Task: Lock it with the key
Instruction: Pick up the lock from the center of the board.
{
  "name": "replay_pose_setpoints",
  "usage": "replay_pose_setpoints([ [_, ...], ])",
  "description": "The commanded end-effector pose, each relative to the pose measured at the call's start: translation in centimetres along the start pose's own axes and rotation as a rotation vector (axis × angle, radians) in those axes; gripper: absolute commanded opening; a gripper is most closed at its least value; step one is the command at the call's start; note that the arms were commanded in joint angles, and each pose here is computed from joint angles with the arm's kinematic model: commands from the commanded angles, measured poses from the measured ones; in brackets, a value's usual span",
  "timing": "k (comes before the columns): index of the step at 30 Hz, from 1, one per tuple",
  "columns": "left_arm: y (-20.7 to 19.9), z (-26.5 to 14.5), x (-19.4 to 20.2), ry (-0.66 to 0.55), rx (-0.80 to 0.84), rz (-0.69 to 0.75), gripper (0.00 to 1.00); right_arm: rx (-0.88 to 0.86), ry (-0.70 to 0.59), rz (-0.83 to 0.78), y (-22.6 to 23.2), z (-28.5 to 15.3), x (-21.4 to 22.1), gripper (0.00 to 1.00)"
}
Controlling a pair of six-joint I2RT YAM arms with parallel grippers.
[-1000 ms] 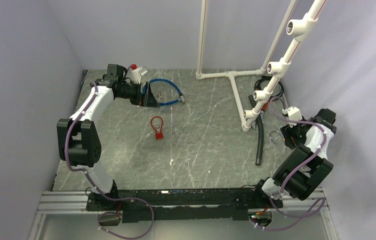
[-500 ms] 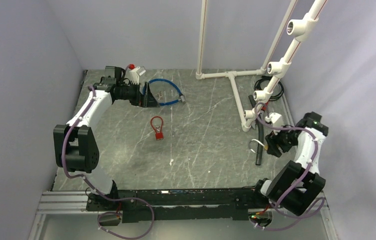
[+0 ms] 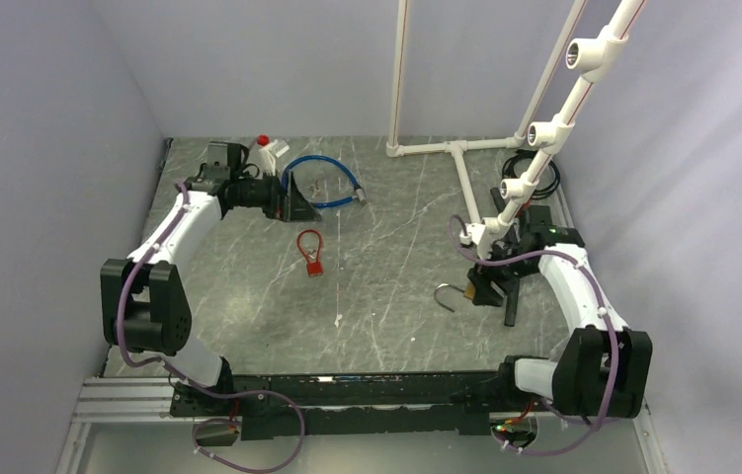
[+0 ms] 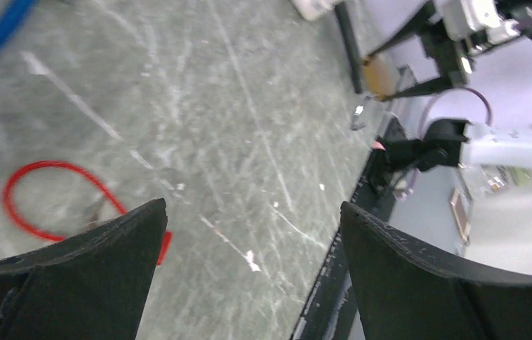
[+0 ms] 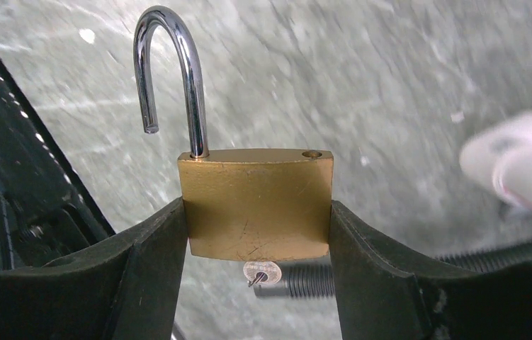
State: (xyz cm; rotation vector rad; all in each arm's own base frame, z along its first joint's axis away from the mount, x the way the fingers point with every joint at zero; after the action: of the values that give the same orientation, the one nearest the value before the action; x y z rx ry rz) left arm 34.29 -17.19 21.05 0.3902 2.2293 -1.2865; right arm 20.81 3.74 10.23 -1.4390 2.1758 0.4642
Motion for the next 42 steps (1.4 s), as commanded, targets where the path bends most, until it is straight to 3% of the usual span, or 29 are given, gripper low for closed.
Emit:
replay_pose_setpoints([
  [1, -6.1, 1.7, 3.3, 0.101, 0.266, 0.057, 0.95, -0.02, -0.14, -0.034, -0.5, 1.3, -6.2, 0.34],
  [9, -9.3, 7.1, 8.8, 0.26, 0.409, 0.095, 0.94, -0.092, -0.206, -0.109, 0.5, 3.2, -12.1, 0.34],
  [19, -10.3, 11.9, 11.7, 0.352, 0.461, 0.122, 0.85, -0.135, -0.241, -0.137, 2.0, 3.8, -15.0, 0.34],
  [32, -11.1, 14.2, 13.5, 0.423, 0.516, 0.124, 0.62, -0.154, -0.27, -0.126, 3.0, 3.8, -16.8, 0.34],
  [36, -11.9, 14.3, 14.0, 0.439, 0.542, 0.146, 0.47, -0.162, -0.278, -0.12, 3.2, 3.8, -17.2, 0.34],
  [37, -11.9, 14.2, 14.0, 0.439, 0.544, 0.146, 0.4, -0.161, -0.28, -0.119, 3.2, 3.8, -17.3, 0.34],
  [40, -12.3, 14.0, 13.8, 0.441, 0.546, 0.156, 0.03, -0.162, -0.292, -0.123, 3.2, 3.5, -17.8, 0.34],
  [42, -12.8, 13.4, 13.5, 0.441, 0.551, 0.162, 0.0, -0.168, -0.304, -0.126, 3.3, 3.4, -18.0, 0.46],
])
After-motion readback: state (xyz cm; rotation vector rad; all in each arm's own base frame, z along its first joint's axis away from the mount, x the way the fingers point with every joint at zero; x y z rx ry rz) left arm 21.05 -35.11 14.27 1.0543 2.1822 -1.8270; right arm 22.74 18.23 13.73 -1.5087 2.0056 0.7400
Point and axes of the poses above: each gripper's point midway between its finger pads, its own z axis out along the fingers, its own y axis along the line the jaws close on, x = y × z, the point moved 1 cm from there along -z, back along the fingers, and after that the axes turned 7 degrees about -z, right-handed, at the moved point
